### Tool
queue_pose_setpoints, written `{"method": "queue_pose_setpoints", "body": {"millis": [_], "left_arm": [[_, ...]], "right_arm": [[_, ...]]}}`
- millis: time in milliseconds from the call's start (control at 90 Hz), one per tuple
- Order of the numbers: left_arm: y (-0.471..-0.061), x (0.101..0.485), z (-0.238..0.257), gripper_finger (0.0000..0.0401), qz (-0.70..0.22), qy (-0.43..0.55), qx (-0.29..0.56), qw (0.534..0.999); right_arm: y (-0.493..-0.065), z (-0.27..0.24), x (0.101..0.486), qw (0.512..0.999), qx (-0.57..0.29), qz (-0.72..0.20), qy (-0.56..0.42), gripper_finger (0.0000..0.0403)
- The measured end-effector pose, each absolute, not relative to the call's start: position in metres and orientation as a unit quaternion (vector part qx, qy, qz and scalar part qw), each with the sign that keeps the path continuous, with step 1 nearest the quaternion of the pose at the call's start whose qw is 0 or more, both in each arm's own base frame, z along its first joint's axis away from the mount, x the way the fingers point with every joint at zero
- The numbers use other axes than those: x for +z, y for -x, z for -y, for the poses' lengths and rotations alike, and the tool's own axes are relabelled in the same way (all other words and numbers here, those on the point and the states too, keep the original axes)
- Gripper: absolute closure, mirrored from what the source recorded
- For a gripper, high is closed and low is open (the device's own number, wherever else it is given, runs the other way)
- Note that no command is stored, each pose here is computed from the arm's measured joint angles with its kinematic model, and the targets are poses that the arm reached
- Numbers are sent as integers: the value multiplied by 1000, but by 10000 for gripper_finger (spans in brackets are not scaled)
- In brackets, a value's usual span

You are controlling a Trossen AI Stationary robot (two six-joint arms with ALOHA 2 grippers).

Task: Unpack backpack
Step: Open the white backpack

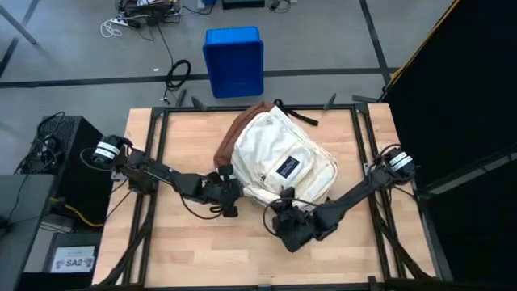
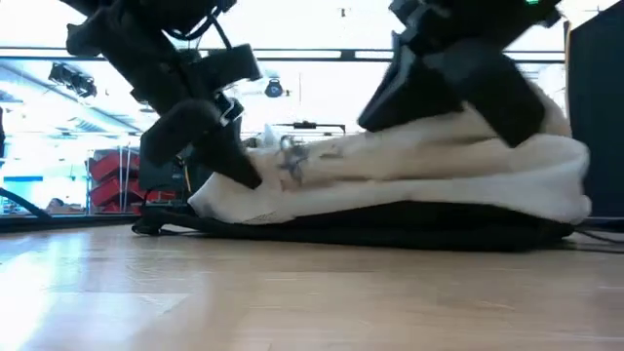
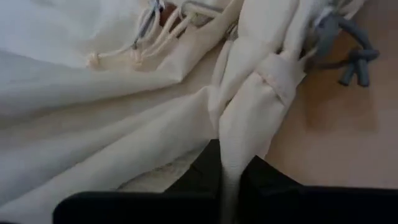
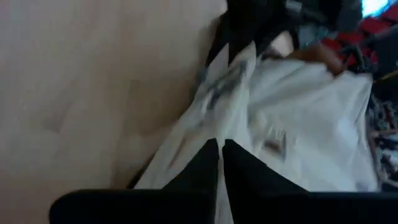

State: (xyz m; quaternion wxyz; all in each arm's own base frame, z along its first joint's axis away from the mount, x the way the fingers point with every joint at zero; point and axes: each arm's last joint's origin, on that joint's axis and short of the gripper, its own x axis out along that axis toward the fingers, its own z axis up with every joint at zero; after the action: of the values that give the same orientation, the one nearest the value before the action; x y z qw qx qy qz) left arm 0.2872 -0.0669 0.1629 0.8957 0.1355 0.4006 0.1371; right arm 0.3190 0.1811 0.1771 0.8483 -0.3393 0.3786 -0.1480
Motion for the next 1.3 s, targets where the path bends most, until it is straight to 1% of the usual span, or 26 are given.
{"method": "queue_pose_setpoints", "body": {"millis": [167, 278, 322, 456, 544, 633, 822, 933, 1044, 1300], "left_arm": [[-284, 160, 65, 401, -415, -134, 157, 886], [-286, 161, 66, 401, -401, -129, 159, 893], [-287, 163, 67, 401, -390, -124, 159, 898], [-293, 167, 68, 401, -360, -109, 159, 913], [-296, 170, 69, 401, -343, -109, 151, 920], [-298, 172, 70, 401, -329, -110, 145, 927], [-299, 173, 71, 401, -326, -106, 133, 930], [-299, 173, 71, 401, -326, -106, 132, 930], [-299, 173, 72, 401, -327, -105, 129, 930], [-299, 173, 72, 401, -326, -101, 121, 932]], "right_arm": [[-307, -185, 174, 850, -172, -392, 306, 402], [-310, -188, 175, 875, -176, -375, 249, 402], [-313, -191, 176, 890, -161, -367, 219, 402], [-327, -200, 182, 928, -83, -343, 122, 399], [-334, -201, 185, 938, -45, -333, 85, 389], [-335, -195, 184, 933, -54, -346, 85, 372], [-330, -174, 174, 902, -125, -401, 96, 317], [-328, -172, 175, 901, -163, -387, 109, 294], [-326, -172, 174, 899, -175, -386, 107, 290], [-314, -172, 170, 882, -207, -413, 92, 305]]}}
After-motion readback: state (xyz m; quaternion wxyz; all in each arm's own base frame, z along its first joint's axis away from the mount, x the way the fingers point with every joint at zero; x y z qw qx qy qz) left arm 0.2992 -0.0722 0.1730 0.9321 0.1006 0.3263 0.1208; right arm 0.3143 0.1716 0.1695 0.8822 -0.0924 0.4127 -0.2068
